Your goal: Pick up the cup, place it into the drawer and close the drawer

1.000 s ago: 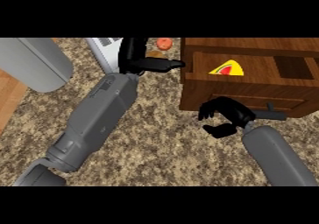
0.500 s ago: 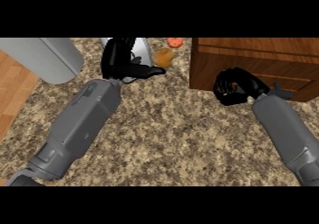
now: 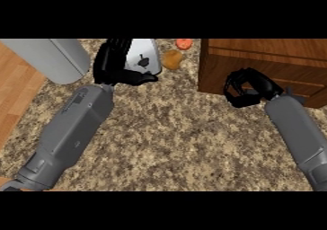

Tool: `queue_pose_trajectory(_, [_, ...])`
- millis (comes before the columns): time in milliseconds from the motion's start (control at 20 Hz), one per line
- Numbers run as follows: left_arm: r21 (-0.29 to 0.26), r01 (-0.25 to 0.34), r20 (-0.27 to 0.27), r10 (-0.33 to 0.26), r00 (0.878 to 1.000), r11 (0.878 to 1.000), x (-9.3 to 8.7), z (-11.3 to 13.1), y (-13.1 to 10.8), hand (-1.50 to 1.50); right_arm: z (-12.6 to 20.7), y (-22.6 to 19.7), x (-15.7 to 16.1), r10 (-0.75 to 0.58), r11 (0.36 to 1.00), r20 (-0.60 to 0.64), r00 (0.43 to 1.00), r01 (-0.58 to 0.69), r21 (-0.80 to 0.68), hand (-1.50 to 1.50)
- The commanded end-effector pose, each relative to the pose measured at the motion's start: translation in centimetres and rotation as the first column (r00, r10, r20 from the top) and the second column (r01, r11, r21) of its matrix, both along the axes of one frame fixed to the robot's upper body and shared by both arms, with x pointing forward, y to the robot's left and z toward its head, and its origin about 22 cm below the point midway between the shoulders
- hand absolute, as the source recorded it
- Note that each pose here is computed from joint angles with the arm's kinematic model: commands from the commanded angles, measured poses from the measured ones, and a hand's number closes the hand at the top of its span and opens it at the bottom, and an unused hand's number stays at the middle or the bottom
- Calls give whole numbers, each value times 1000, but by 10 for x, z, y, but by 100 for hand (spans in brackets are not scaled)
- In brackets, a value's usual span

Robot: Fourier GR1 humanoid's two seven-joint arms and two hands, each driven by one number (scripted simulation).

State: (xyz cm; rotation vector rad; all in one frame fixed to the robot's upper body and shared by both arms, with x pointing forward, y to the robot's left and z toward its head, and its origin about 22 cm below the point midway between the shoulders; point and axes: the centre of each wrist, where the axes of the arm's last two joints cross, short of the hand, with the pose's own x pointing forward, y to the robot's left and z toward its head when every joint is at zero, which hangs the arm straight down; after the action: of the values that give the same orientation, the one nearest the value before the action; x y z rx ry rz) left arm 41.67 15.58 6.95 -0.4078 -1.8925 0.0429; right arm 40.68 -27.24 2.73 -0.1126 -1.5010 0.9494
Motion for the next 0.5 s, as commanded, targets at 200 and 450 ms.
queue_pose_trajectory(200, [4,37,6,-37,999,999,-4,-4,9,-150,90,-33,32,-162,987,174,971,164,4,150])
queue_pose_trajectory(450, [-23,43,12,-43,999,999,-5,-1,10,-150,96,-42,30,-159,987,163,974,153,48,150])
